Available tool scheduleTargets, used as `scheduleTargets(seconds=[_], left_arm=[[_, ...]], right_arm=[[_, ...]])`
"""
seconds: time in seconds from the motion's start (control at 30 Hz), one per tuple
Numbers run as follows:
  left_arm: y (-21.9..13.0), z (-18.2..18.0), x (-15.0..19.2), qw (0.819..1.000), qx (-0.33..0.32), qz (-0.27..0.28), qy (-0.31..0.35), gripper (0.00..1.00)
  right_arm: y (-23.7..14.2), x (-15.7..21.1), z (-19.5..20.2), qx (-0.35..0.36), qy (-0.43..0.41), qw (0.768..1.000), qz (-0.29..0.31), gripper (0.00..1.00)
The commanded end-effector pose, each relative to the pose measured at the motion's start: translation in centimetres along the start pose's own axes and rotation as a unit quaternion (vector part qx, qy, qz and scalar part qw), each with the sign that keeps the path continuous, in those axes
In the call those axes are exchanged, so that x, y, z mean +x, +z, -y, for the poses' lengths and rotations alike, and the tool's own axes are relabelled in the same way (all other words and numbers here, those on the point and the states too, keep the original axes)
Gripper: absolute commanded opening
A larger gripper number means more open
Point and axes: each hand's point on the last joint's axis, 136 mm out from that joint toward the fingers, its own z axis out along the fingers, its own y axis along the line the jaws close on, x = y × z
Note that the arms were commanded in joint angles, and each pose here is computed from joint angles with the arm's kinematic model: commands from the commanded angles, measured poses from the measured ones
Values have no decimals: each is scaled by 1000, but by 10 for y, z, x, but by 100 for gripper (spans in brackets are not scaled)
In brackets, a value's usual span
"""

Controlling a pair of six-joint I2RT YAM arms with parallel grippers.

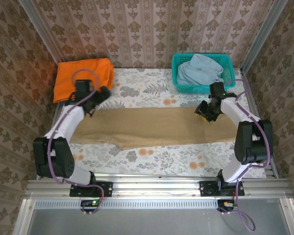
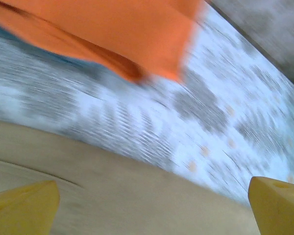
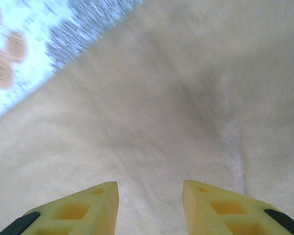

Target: Fold and stack the trousers

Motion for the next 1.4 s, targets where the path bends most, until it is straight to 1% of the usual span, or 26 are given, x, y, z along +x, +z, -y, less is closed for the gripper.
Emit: scheduleTargets(seconds=[0.0, 0.07, 0.1, 0.2, 0.27, 0.37, 0.5, 0.6, 0.73, 0.8, 0.93, 1.03, 1.07, 1.1, 1.23, 1.3, 1.37], left_arm=[[24, 31, 77, 996, 16, -82, 24, 98], [38, 54, 109, 993, 45, -104, 32, 98], [44, 70, 132, 989, 61, -123, 52, 97], [60, 70, 160, 984, 47, -154, 70, 97], [67, 60, 174, 982, 39, -172, 65, 96], [70, 30, 189, 981, 9, -185, 59, 96], [65, -15, 192, 981, -18, -191, 37, 96], [58, -58, 172, 982, -54, -182, 12, 96], [47, -101, 139, 984, -94, -152, -17, 96], [44, -115, 124, 983, -111, -141, -23, 96], [47, -111, 101, 985, -108, -134, -9, 96], [42, -111, 87, 984, -127, -126, 11, 96], [40, -112, 81, 984, -130, -119, 14, 96], [38, -111, 76, 985, -130, -113, 15, 96], [34, -101, 63, 988, -111, -102, 21, 97], [34, -93, 62, 990, -95, -106, 19, 97], [33, -85, 63, 991, -80, -107, 20, 96]], right_arm=[[-3, 3, 12, 36, -11, 999, -3, 40], [-4, 3, 14, 38, -10, 999, 4, 40], [-5, 3, 15, 36, -10, 999, 6, 40], [-7, 5, 16, 34, -10, 999, 7, 41], [-8, 5, 17, 32, -8, 999, 6, 41], [-12, 6, 17, 27, -6, 1000, 6, 41], [-17, 3, 18, 25, -1, 1000, 15, 41], [-21, 2, 19, 24, 4, 1000, 18, 41], [-28, 2, 19, 23, 4, 999, 23, 41], [-31, 2, 21, 26, 0, 999, 26, 41], [-33, -1, 32, 51, -24, 998, 24, 42], [-30, -13, 50, 104, -51, 993, 23, 47], [-29, -19, 54, 122, -59, 991, 22, 49], [-26, -23, 55, 126, -69, 989, 17, 54], [-12, -39, 54, 146, -121, 982, -22, 66], [-5, -45, 59, 169, -131, 976, -51, 66], [7, -42, 62, 168, -142, 972, -78, 66]])
